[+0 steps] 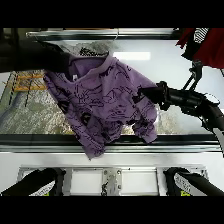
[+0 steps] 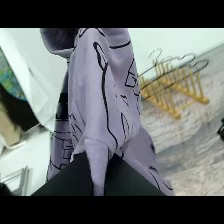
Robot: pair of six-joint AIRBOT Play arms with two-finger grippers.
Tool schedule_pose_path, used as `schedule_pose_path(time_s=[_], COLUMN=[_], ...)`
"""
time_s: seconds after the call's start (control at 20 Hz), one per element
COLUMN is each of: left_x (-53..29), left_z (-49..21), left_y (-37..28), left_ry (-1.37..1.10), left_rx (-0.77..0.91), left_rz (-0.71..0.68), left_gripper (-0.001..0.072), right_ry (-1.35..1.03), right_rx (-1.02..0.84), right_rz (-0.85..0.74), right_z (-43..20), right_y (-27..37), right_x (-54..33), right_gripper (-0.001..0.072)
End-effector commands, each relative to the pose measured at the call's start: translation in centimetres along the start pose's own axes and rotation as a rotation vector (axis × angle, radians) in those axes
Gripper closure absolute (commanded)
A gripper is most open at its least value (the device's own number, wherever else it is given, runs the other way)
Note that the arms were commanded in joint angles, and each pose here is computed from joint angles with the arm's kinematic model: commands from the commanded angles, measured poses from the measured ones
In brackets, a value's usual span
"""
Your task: Fold the clothes and pants, and hang the long-sleeved shirts on hangers.
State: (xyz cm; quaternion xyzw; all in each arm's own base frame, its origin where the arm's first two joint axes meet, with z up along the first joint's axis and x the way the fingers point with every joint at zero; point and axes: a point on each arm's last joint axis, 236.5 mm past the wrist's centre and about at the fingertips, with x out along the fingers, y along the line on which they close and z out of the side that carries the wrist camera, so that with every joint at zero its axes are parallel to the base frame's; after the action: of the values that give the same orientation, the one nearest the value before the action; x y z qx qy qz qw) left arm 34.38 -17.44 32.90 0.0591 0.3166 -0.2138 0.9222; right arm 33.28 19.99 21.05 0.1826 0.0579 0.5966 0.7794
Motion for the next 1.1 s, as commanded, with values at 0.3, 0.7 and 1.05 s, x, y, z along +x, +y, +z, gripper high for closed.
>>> schedule_pose_path(time_s=[0.3,0.7,1.05], left_x=[-0.6,2.3,1.5], left_z=[-0.5,-1.0,2.1], left_y=[4.2,-5.4,-9.3], left_ry=[0.024,0.014,-0.061], left_rx=[-0.033,0.075,0.105], left_rz=[0.205,0.017,-0.060], left_gripper=[0.0687,0.0687,0.0686], right_ry=[0.071,0.124,0.066], right_rx=[-0.174,-0.099,-0.064], right_rz=[-0.118,0.001,0.032], right_z=[3.5,0.1,-0.2], right_y=[1.4,2.8,2.5], right_x=[0.7,4.0,6.3], right_gripper=[0.0705,0.0705,0.0705])
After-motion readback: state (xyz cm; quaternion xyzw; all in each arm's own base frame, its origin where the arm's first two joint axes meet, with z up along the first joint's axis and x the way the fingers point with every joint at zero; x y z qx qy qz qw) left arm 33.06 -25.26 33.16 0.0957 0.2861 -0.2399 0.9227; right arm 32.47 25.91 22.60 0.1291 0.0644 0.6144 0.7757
